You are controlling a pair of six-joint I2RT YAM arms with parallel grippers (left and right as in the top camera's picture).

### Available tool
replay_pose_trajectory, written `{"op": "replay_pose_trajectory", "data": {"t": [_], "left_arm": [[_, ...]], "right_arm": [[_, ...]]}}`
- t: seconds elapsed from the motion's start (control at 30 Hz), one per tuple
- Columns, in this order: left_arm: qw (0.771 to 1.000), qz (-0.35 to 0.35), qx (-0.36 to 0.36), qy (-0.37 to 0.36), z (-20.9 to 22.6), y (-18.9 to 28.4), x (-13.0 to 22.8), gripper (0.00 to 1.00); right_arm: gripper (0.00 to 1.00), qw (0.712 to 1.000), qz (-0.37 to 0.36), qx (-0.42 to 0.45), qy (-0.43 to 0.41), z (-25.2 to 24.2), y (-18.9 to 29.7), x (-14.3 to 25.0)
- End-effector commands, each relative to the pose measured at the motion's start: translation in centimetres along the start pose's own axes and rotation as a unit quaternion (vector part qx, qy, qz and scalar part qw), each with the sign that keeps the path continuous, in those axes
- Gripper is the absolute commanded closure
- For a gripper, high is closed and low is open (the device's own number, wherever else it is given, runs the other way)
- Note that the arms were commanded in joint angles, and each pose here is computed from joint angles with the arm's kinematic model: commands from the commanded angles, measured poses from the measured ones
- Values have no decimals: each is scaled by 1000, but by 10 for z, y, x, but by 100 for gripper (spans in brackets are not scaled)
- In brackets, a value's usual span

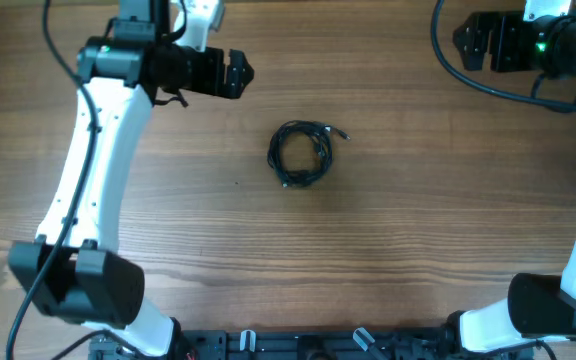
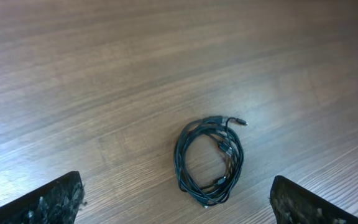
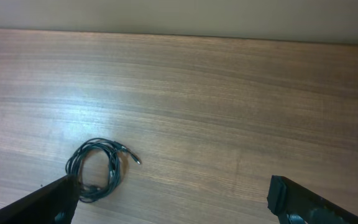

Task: Untangle cables

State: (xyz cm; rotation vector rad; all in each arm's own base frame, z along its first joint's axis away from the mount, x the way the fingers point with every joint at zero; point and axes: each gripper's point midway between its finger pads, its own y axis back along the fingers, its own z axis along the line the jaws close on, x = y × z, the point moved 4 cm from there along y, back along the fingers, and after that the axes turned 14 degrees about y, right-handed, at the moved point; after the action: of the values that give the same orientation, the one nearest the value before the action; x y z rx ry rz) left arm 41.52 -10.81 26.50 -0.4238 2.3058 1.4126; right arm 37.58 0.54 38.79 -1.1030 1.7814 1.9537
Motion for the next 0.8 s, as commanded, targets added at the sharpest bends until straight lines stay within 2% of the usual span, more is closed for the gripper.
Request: {"op": "replay_pose_trajectory", "data": {"t": [0.0, 0.13, 0.17, 0.2, 0.53, 0.67, 0.77], "left_arm": [[1000, 12, -16, -17, -4, -16, 1, 4], [999, 23, -23, -25, -9, -28, 5, 7], [999, 26, -21, -29, -12, -30, 6, 1], [999, 26, -21, -32, -15, -31, 7, 0], [998, 23, -30, -43, -21, -34, 8, 0], [999, 16, -35, -32, -20, -34, 5, 0], [997, 7, -73, -4, -8, -38, 2, 0]], "right_arm": [[0, 1000, -14, 1, -5, -1, 7, -5], [0, 1000, -22, 4, -11, -2, 7, -9], [0, 1000, -29, 7, -8, -3, 7, -12], [0, 999, -30, 7, -9, -3, 7, -12], [0, 999, -29, 1, -13, -1, 7, -11], [0, 1000, -23, 15, -15, -5, 7, -9], [0, 995, -7, 71, -66, -20, 8, -4]]}}
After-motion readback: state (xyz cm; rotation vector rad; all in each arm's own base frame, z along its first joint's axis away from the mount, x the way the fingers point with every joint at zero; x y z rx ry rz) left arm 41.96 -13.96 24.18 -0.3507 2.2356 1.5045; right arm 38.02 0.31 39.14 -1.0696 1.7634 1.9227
